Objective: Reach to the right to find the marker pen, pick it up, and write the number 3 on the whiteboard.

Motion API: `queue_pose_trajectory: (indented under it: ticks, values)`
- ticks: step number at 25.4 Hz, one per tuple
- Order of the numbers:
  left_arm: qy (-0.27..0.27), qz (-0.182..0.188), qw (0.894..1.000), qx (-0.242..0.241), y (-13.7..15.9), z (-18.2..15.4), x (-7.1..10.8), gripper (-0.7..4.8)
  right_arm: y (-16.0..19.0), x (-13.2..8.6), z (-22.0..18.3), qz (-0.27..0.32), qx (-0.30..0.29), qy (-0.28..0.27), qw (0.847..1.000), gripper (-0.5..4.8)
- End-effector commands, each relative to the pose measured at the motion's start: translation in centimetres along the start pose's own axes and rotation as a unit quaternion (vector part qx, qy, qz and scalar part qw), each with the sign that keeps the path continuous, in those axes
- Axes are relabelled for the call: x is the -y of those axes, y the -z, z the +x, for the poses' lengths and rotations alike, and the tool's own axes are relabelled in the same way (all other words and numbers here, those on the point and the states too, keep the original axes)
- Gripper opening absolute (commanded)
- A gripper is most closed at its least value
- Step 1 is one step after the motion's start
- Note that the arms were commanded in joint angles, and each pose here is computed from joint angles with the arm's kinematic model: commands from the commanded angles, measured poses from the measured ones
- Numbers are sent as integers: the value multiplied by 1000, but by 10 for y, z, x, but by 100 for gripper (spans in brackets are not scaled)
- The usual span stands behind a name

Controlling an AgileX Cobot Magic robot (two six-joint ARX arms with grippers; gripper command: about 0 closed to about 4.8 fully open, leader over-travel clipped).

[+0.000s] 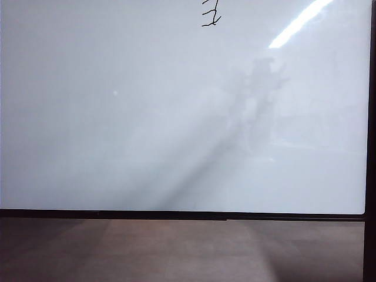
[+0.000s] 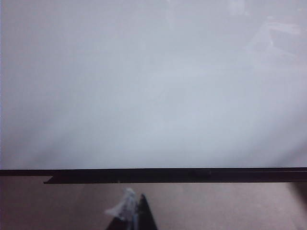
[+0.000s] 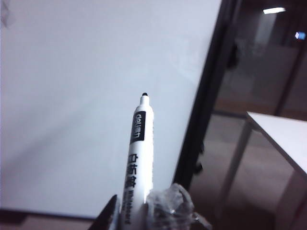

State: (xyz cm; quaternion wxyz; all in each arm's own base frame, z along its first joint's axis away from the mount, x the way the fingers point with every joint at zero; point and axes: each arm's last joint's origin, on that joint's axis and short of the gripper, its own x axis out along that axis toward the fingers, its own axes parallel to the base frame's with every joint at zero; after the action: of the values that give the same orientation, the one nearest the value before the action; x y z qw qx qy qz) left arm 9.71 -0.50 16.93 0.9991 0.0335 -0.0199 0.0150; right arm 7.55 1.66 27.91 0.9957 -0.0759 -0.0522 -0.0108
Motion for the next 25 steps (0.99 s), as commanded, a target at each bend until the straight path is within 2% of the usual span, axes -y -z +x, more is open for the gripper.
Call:
queue_pose_trajectory:
  ticks: [1, 5, 8, 10, 13, 19, 25]
  values:
    - [0, 0, 1000, 4, -1, 0, 0, -4, 20, -2, 3, 3, 37, -62, 997, 31]
    - [0, 0, 1000, 4, -1, 0, 0, -4, 53, -2, -1, 41, 63, -45, 996, 31]
    - [1, 0, 1000, 2, -1, 0, 0, -4, 74, -5, 5, 47, 39, -36, 997, 31]
    - [1, 0, 1000, 1, -1, 0, 0, -4, 89, -8, 8, 74, 26, -38, 996, 31]
    - [0, 0, 1000, 1, -1, 0, 0, -4, 106, -10, 10, 73, 1, -34, 997, 31]
    - [0, 0, 1000, 1, -1, 0, 0, -4, 107, -2, 11, 67, -1, 10, 998, 31]
    - [0, 0, 1000, 1, -1, 0, 0, -4, 107, -1, 11, 67, -1, 13, 998, 31]
